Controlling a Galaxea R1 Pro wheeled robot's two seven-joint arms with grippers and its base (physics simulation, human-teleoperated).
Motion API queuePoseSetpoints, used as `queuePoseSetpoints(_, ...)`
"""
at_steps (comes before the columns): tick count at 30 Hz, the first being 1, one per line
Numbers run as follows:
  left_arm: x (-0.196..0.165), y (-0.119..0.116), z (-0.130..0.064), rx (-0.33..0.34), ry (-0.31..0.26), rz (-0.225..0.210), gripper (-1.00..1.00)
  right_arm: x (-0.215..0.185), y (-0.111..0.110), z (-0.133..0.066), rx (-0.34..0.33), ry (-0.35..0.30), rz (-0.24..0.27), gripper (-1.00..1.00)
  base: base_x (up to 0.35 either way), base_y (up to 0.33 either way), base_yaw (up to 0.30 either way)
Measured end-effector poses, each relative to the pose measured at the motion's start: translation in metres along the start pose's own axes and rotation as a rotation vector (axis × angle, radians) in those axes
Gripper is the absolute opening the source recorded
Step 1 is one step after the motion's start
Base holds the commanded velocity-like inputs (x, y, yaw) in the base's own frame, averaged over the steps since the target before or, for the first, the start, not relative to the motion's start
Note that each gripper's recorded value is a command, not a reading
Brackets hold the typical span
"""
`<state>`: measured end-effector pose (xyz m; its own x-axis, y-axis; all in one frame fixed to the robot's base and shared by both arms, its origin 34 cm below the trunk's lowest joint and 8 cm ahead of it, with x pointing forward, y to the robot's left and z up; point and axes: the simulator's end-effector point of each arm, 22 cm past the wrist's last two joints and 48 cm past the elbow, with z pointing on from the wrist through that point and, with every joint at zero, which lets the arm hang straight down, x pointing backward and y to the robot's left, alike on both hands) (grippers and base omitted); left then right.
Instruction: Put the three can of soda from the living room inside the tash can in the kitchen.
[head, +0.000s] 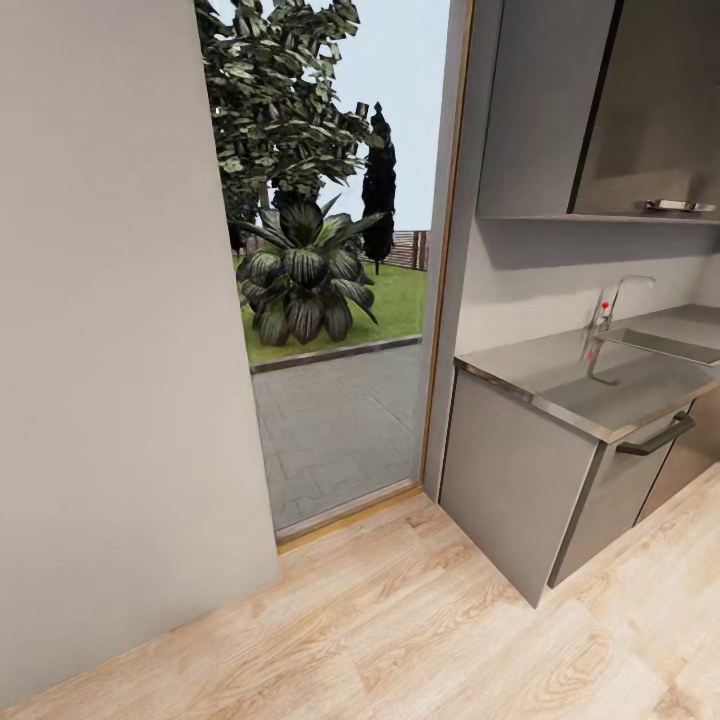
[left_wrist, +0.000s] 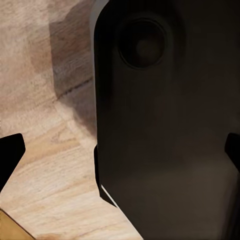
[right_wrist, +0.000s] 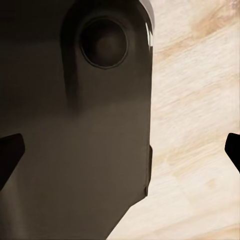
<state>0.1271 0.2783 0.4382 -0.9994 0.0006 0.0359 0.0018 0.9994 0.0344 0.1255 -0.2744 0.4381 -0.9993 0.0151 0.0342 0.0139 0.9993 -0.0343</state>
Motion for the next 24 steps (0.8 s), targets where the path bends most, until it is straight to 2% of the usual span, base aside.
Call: queuePoseSetpoints(24,-0.0001,0.0007,0.0000,-0.001,0.000,0.000,1.00,-0.0010,-0.0071,0.0000,0.009,-0.002,0.001,1.00,0.000,0.000,0.000)
